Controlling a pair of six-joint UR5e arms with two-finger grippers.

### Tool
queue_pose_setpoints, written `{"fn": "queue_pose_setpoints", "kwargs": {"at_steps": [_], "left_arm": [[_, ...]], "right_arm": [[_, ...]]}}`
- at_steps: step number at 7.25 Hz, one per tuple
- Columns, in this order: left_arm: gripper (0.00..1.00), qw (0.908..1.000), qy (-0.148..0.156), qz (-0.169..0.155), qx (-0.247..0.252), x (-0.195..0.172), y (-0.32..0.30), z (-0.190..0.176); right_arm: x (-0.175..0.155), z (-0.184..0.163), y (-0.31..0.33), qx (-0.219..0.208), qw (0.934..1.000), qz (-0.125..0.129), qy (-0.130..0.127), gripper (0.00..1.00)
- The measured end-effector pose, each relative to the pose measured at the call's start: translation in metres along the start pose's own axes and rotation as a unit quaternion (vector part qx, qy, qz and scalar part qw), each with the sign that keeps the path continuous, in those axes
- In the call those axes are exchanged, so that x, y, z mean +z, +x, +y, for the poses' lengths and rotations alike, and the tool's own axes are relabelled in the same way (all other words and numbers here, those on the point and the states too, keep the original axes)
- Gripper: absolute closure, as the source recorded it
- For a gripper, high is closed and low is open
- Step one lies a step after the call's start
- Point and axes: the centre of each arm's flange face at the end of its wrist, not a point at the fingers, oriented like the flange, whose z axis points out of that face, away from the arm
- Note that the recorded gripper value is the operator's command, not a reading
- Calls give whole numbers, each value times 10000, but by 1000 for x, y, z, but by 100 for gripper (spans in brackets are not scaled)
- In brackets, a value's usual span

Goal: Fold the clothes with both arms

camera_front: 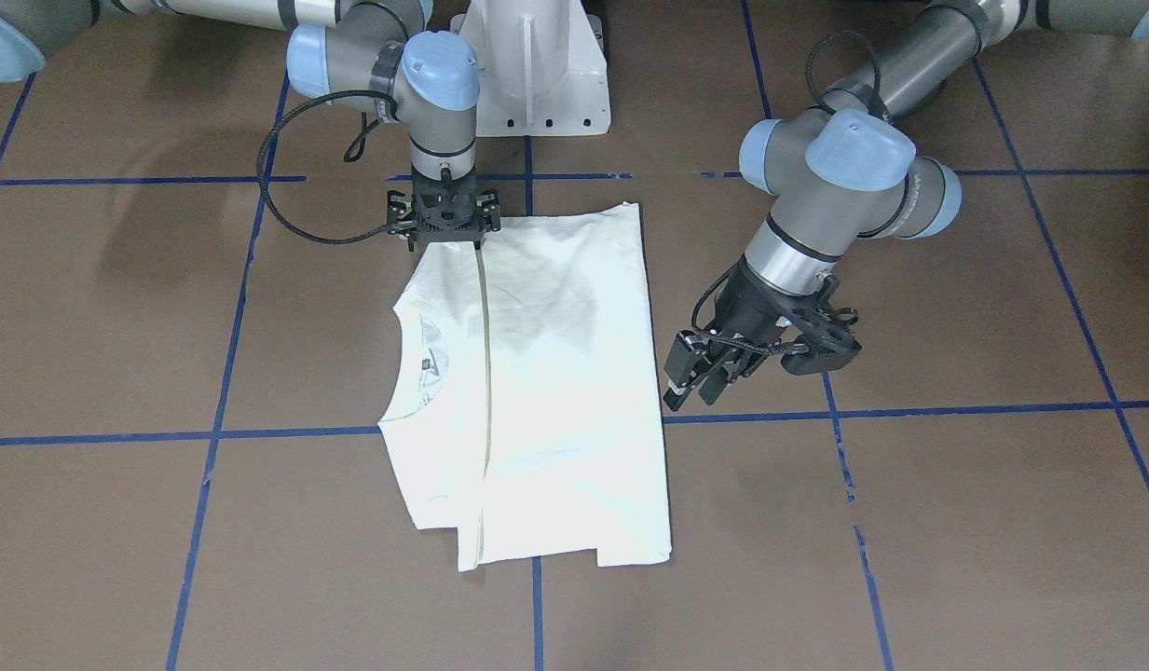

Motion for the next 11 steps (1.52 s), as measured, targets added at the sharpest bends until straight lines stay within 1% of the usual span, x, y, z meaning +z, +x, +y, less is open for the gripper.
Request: {"fn": "queue_pose_setpoints", "kwargs": {"at_steps": [1, 2, 3, 4, 5, 6, 7, 9, 10, 11], "left_arm": [[39, 10000, -2, 3, 1, 0, 0, 0], [39, 10000, -2, 9, 2, -1, 1, 1], [39, 10000, -2, 17, 2, -1, 1, 1], [39, 10000, -2, 26, 3, -2, 2, 1], [39, 10000, 1, 29, 4, -3, 2, 1], [39, 10000, 4, 25, 5, -3, 1, 0], [39, 10000, 4, 14, 5, -3, -2, 0], [39, 10000, 5, 3, -3, -5, -6, 1], [38, 10000, 3, 28, 0, -9, -7, 2], [38, 10000, -1, 46, 3, -13, -8, 3]], "right_arm": [[-4, 1, 28, -112, 9998, 133, -48, 0], [-11, 1, 42, -160, 9996, 213, -58, 0], [-21, -1, 36, -149, 9997, 214, -29, 0], [-31, -5, 26, -68, 9999, 149, 23, 0], [-37, -9, 15, 36, 9999, 87, 63, 0], [-38, -20, 2, 106, 9999, 76, 97, 0], [-33, -42, -11, 172, 9997, 72, 162, 0], [-10, -100, -29, 310, 9989, 14, 350, 0], [-3, -124, -23, 286, 9987, 69, 406, 0], [4, -144, -9, 170, 9988, 184, 422, 0]]}}
